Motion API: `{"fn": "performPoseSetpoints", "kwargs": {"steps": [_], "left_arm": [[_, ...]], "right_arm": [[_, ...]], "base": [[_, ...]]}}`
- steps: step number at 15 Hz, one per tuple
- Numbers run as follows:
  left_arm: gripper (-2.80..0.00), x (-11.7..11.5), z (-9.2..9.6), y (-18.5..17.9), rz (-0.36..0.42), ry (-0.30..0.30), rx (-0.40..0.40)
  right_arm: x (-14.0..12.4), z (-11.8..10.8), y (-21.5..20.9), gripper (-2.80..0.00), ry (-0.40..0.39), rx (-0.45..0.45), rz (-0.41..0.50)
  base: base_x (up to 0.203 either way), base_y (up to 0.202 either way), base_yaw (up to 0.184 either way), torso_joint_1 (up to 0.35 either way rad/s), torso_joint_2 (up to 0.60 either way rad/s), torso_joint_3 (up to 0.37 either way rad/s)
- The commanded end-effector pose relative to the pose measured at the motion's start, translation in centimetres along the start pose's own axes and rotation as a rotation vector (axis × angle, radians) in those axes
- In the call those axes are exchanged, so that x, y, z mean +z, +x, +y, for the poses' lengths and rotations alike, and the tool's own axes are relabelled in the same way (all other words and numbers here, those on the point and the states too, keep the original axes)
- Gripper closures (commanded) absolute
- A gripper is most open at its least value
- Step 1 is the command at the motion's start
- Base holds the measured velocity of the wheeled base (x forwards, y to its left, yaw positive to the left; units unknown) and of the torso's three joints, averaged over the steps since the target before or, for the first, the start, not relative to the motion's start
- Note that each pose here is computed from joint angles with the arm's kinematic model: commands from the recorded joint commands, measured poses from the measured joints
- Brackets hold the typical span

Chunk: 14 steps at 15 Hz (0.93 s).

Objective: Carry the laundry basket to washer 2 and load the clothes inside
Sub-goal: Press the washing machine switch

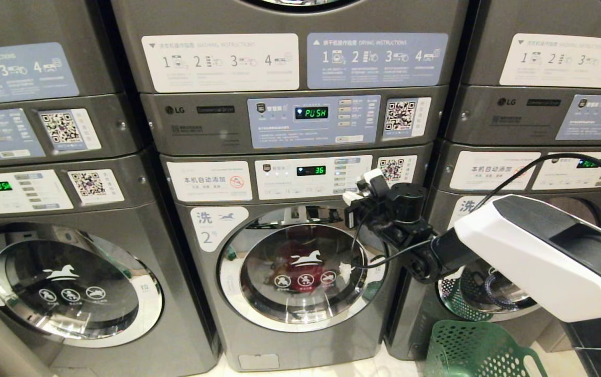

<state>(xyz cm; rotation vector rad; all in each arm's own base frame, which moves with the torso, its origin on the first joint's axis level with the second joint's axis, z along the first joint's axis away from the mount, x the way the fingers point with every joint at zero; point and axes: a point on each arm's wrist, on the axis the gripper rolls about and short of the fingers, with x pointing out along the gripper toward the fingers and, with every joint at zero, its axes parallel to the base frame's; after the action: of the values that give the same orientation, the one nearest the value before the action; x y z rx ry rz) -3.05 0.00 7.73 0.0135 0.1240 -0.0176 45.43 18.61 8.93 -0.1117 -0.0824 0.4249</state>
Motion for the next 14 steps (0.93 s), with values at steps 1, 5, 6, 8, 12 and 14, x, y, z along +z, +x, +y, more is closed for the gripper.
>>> {"fn": "performPoseSetpoints", "kwargs": {"steps": [1,5,6,8,12,14], "left_arm": [[0.00,0.0,0.0,0.0,0.000,0.000,0.000],[0.00,0.0,0.0,0.0,0.002,0.000,0.000],[0.00,0.0,0.0,0.0,0.000,0.000,0.000],[0.00,0.0,0.0,0.0,0.000,0.000,0.000],[0.00,0.0,0.0,0.0,0.000,0.000,0.000],[0.00,0.0,0.0,0.0,0.000,0.000,0.000]], "right_arm": [[-0.3,0.1,0.2,0.00,-0.001,0.001,-0.005],[-0.4,0.8,1.0,0.00,0.000,0.014,-0.013],[-0.3,0.9,1.2,0.00,0.000,0.018,-0.015],[0.0,1.1,1.7,0.00,0.000,0.022,-0.023],[0.0,1.1,2.4,0.00,0.000,0.021,-0.011],[0.0,1.1,2.6,0.00,0.000,0.019,-0.016]], "base": [[0.000,0.000,0.000,0.000,0.00,0.000],[0.000,0.000,0.000,0.000,0.00,0.000],[0.000,0.000,0.000,0.000,0.00,0.000],[0.000,0.000,0.000,0.000,0.00,0.000],[0.000,0.000,0.000,0.000,0.00,0.000],[0.000,0.000,0.000,0.000,0.00,0.000]]}}
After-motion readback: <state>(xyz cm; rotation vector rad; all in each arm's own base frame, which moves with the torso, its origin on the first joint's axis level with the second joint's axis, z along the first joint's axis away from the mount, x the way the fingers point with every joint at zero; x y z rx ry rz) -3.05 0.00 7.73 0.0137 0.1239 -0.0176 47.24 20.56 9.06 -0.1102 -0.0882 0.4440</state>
